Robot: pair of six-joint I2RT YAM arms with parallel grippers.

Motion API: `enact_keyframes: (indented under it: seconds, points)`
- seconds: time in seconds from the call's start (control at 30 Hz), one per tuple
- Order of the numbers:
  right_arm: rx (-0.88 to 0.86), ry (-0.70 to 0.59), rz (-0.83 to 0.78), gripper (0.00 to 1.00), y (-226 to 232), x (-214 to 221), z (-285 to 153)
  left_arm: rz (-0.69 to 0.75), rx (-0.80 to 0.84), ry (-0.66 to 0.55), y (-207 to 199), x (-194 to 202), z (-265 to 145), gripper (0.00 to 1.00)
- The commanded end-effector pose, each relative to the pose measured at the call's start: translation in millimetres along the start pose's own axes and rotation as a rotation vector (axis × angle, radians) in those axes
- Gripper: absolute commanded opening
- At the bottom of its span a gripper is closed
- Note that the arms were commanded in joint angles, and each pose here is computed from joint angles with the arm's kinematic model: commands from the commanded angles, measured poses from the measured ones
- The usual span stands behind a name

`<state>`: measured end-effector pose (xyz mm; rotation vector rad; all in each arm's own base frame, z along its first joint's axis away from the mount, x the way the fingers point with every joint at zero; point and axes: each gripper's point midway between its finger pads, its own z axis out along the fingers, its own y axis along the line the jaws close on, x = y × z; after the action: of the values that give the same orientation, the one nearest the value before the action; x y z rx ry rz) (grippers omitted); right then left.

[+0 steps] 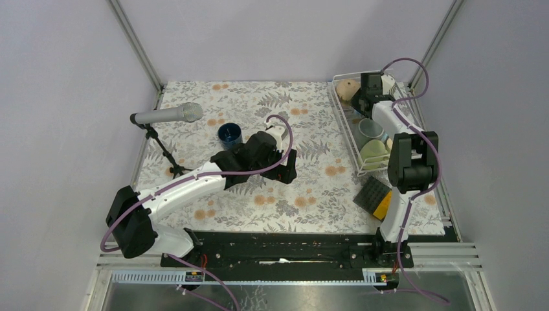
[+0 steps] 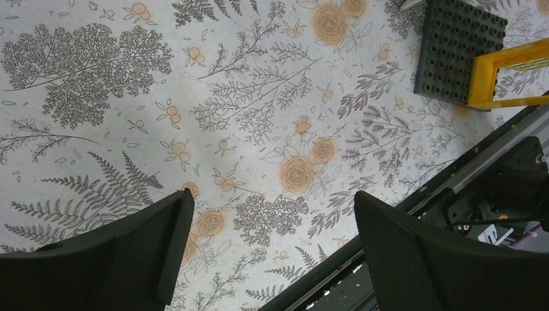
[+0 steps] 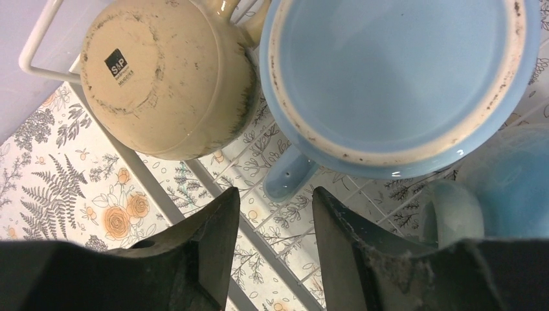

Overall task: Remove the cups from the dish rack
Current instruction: Unload the cup from the dish rack.

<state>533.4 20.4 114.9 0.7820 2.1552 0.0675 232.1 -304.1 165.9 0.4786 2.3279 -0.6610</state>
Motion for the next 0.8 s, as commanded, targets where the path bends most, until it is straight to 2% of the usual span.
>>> enact_keyframes:
  seconds: [0.0,0.6,0.77]
  points:
    - [0.092,0.024,0.002,0.54,-18,-4,-10,-0.002,0.029,-0.021,-6,-3,2,0.99]
    - [0.219,0.028,0.037,0.52,-18,-13,20,-0.003,0.032,-0.028,-7,-5,0,0.99]
    - [0.248,0.024,0.002,0.47,-23,-13,22,-0.005,0.032,-0.030,-7,-5,1,0.99]
